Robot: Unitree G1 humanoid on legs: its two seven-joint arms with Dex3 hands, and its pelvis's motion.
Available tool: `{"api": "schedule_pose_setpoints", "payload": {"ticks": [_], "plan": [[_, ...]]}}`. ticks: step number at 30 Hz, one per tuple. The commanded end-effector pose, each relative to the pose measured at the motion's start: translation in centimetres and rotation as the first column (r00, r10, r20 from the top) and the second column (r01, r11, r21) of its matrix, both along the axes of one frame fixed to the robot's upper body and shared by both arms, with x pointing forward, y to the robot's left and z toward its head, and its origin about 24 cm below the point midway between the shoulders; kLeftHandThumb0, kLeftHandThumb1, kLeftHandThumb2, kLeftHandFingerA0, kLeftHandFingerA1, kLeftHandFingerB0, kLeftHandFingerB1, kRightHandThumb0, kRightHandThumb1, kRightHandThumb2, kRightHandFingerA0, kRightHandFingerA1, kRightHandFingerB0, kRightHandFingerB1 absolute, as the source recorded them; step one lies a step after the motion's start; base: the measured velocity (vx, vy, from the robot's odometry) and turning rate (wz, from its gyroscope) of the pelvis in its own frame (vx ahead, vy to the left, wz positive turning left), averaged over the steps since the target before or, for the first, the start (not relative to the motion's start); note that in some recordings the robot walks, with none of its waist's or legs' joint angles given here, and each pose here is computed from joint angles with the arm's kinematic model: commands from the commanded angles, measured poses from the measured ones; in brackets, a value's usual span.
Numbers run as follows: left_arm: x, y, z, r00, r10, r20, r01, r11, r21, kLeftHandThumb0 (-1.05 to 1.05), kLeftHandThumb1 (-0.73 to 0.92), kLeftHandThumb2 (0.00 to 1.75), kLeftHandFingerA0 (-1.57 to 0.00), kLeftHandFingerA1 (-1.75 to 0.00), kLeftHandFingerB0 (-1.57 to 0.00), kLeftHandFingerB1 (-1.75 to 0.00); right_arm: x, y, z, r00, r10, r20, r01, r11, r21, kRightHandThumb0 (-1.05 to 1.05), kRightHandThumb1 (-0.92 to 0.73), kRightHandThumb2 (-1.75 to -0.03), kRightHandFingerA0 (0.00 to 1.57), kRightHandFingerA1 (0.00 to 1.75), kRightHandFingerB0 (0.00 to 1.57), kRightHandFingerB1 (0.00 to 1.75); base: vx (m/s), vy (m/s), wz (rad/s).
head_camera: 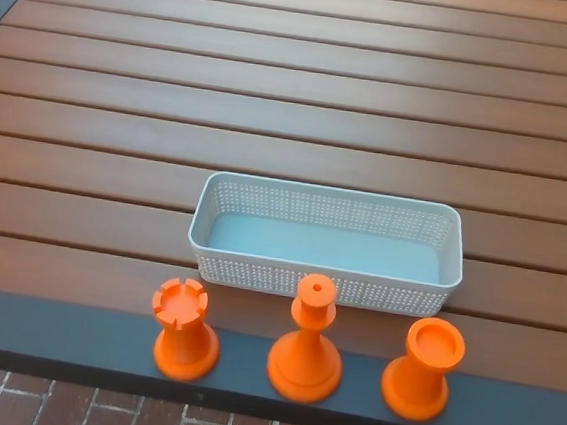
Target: Using the right hand to place 3 different shape and weight chess pieces into a small container
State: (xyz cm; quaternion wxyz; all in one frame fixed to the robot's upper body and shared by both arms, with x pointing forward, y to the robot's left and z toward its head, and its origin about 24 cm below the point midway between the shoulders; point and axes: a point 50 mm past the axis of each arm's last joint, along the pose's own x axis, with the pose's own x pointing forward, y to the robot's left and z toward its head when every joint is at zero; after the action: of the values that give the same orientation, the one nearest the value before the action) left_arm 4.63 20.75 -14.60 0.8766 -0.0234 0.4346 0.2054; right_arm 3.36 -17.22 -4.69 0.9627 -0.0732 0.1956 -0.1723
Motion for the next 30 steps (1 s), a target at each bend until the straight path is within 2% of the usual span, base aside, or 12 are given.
{"api": "schedule_pose_setpoints", "payload": {"ticks": [1,4,6,7,8,9,13,18,19,24,25,30], "plan": [[1.0,1.2,1.3,0.984,0.056,0.171,-0.071,0.994,0.081,-0.07,0.51,1.14,-1.05,-1.28,-0.98,-1.00,0.5,2.8,7.1,0.936,0.118,0.332,-0.083,0.990,-0.118,-0.66,-0.40,-0.74,0.07,0.38,0.07,0.15,0.00,0.000,0.00],[0.9,1.3,1.2,0.984,0.062,0.169,-0.075,0.995,0.070,-0.07,0.52,1.14,-1.05,-1.28,-0.98,-1.00,1.1,3.2,8.4,0.918,0.191,0.346,-0.126,0.971,-0.201,-0.66,-0.50,-0.57,0.02,0.31,0.02,0.24,0.00,0.000,0.00],[0.9,1.4,1.2,0.984,0.065,0.168,-0.078,0.994,0.071,-0.08,0.51,1.13,-1.08,-1.28,-0.99,-1.00,1.5,3.7,9.3,0.904,0.238,0.356,-0.154,0.956,-0.248,-0.65,-0.41,-0.83,0.02,0.19,0.00,0.22,0.00,0.000,0.00],[0.8,1.4,1.2,0.984,0.065,0.169,-0.078,0.994,0.071,-0.08,0.52,1.14,-1.06,-1.28,-0.97,-1.00,1.6,3.8,9.6,0.897,0.256,0.360,-0.162,0.949,-0.271,-0.74,-0.56,-0.57,0.00,0.25,0.00,0.22,0.00,0.000,0.00],[0.8,1.4,1.2,0.983,0.064,0.169,-0.077,0.995,0.070,-0.08,0.52,1.14,-1.06,-1.28,-0.97,-1.00,1.7,3.8,9.8,0.894,0.266,0.361,-0.166,0.944,-0.285,-0.74,-0.56,-0.57,0.00,0.25,0.00,0.22,0.00,0.000,0.00],[0.7,1.4,1.2,0.984,0.061,0.167,-0.075,0.994,0.075,-0.08,0.52,1.13,-1.07,-1.28,-0.97,-0.99,1.8,3.9,10.2,0.881,0.292,0.372,-0.179,0.934,-0.308,-0.66,-0.41,-0.85,0.00,0.18,0.00,0.23,0.00,0.000,0.00],[0.7,1.3,1.1,0.986,0.057,0.157,-0.071,0.994,0.083,-0.07,0.53,1.11,-1.03,-1.27,-0.96,-0.97,2.3,3.7,11.0,0.854,0.339,0.394,-0.191,0.910,-0.368,-0.75,-0.47,-0.85,0.08,0.09,0.07,0.15,0.00,0.000,0.00],[0.7,1.1,1.1,0.984,0.068,0.163,-0.079,0.995,0.061,-0.07,0.55,1.08,-1.03,-1.26,-0.97,-0.96,2.7,3.6,11.3,0.859,0.330,0.392,-0.169,0.905,-0.392,-0.65,-0.43,-0.86,0.00,0.23,0.04,0.25,0.00,0.000,0.00],[0.7,1.0,1.0,0.986,0.062,0.155,-0.074,0.995,0.069,-0.06,0.54,1.10,-1.02,-1.24,-0.96,-0.95,3.0,3.5,11.4,0.863,0.331,0.382,-0.153,0.891,-0.427,-0.72,-0.56,-0.61,0.05,0.26,0.06,0.19,0.00,0.000,0.00],[0.6,0.8,1.0,0.988,0.045,0.148,-0.058,0.995,0.085,-0.07,0.55,1.09,-1.01,-1.24,-0.95,-0.94,4.2,3.1,11.7,0.869,0.333,0.365,-0.113,0.854,-0.509,-0.69,-0.47,-0.84,0.06,0.28,0.04,0.21,0.00,0.000,0.00],[0.6,0.7,1.0,0.988,0.043,0.148,-0.057,0.995,0.086,-0.07,0.54,1.11,-1.00,-1.25,-0.94,-0.94,4.5,3.1,11.7,0.873,0.328,0.362,-0.105,0.850,-0.516,-0.68,-0.58,-0.58,0.04,0.30,0.04,0.23,0.00,0.000,0.00],[0.3,0.5,1.0,0.987,0.052,0.154,-0.063,0.995,0.071,-0.08,0.53,1.10,-1.04,-1.28,-0.96,-1.00,5.7,2.3,11.3,0.898,0.299,0.322,-0.077,0.828,-0.556,-0.71,-0.61,-0.59,0.02,0.32,0.00,0.24,0.00,0.000,0.00]]}}
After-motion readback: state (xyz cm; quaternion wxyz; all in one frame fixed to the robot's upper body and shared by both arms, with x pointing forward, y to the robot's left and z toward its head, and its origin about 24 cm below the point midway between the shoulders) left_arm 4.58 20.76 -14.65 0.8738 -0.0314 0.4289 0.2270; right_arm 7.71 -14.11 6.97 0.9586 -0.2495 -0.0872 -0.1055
